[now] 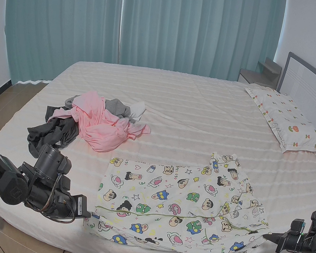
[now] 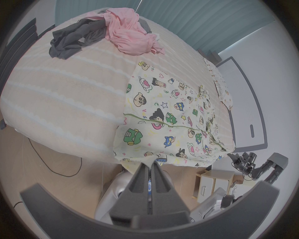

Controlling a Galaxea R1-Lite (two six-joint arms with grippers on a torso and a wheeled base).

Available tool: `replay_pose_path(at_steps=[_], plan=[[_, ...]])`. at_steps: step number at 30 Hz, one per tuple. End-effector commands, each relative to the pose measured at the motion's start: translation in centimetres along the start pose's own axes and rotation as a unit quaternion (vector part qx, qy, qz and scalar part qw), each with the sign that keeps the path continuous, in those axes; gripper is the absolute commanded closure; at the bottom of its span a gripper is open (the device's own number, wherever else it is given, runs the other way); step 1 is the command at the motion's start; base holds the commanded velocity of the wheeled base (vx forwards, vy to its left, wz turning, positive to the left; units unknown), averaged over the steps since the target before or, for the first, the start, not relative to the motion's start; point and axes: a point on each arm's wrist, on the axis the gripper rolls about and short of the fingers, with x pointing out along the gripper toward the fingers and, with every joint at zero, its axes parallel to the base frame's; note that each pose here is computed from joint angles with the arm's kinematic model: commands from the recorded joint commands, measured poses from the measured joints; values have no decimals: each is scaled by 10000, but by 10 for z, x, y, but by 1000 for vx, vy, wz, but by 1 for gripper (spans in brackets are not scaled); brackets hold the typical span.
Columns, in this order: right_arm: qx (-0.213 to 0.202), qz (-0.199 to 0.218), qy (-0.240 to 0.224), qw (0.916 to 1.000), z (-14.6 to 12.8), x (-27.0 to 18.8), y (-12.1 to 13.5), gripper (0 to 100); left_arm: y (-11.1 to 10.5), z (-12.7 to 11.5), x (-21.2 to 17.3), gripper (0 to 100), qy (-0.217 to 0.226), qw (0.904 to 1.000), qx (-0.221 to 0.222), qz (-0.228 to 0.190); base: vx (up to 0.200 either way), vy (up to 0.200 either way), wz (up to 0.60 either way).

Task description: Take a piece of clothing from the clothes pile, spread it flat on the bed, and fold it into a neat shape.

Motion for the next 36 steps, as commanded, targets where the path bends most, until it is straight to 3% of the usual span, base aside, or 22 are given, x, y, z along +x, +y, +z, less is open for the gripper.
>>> replay_pose_path(at_steps=[1,8,23,36], plan=[[-62,32,-80,9999,9,4,-1,100,5,0,12,100,107,9998,-63,138,0,0,0],[124,-85,-154,9998,27,18,-5,100,7,7,25,100,-79,9999,-93,75,0,0,0],[338,-294,-304,9985,50,30,-10,100,1,35,52,100,-1076,9904,-865,-78,0,0,0],[494,-543,-334,9967,66,55,-18,100,0,53,86,100,-1323,9855,-1061,78,0,0,0]])
